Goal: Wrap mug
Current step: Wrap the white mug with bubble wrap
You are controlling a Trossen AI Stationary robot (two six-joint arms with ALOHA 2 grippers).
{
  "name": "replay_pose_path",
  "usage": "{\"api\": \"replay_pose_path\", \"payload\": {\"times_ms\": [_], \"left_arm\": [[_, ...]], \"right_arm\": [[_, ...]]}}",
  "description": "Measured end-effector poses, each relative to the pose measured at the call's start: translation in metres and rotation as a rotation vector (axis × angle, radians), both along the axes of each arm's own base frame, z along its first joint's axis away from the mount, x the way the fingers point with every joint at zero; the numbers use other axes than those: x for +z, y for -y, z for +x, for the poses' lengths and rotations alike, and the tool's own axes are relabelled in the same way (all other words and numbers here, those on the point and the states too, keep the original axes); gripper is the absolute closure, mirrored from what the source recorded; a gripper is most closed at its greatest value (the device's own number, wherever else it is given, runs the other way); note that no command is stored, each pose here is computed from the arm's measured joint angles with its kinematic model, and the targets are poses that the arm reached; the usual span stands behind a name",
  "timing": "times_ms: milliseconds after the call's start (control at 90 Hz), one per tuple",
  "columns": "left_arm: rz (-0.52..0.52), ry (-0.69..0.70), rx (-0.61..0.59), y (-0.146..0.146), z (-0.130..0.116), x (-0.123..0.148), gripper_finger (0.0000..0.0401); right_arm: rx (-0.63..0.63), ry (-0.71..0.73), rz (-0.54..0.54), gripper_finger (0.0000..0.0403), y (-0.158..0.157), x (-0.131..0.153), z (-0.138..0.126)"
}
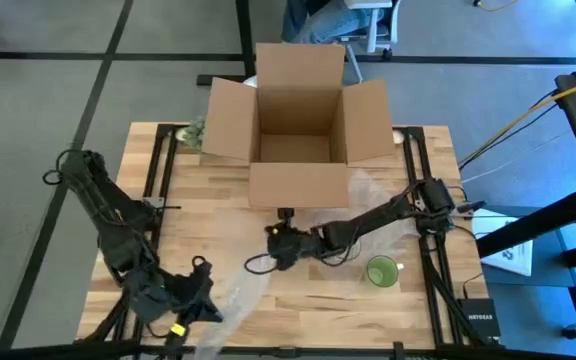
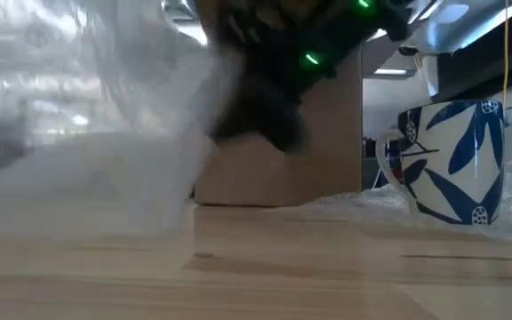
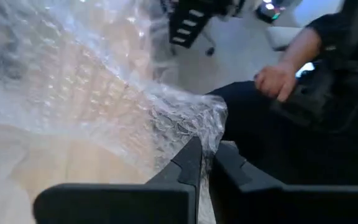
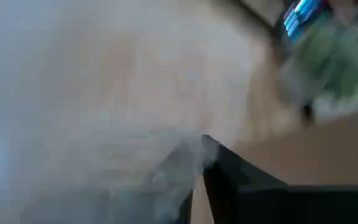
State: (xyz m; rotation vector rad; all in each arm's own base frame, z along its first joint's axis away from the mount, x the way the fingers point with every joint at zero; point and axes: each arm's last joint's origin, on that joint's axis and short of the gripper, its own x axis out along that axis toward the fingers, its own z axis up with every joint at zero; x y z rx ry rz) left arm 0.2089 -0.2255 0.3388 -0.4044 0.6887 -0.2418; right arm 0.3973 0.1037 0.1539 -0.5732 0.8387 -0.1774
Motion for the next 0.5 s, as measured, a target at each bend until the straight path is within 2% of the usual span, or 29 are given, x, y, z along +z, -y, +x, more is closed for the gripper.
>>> {"api": "replay_pose_path", "payload": {"times_ms": [222,389,500], "left_arm": [[0.088,-0.079,0.017,-0.012,0.038,-0.027,0.0401],[0.124,-0.121,0.088,-0.032,0.068,-0.044,0.0398],[0.065,-0.165,0.078,-0.043,0.089,-0.055,0.0376]], "right_arm": [[-0.145,-0.231,0.067,0.0283,-0.006,0.017,-0.045],[-0.143,-0.236,0.168,0.0211,-0.021,0.045,-0.068],[-0.152,-0.220,0.193,0.0179,-0.027,0.060,-0.081]]}}
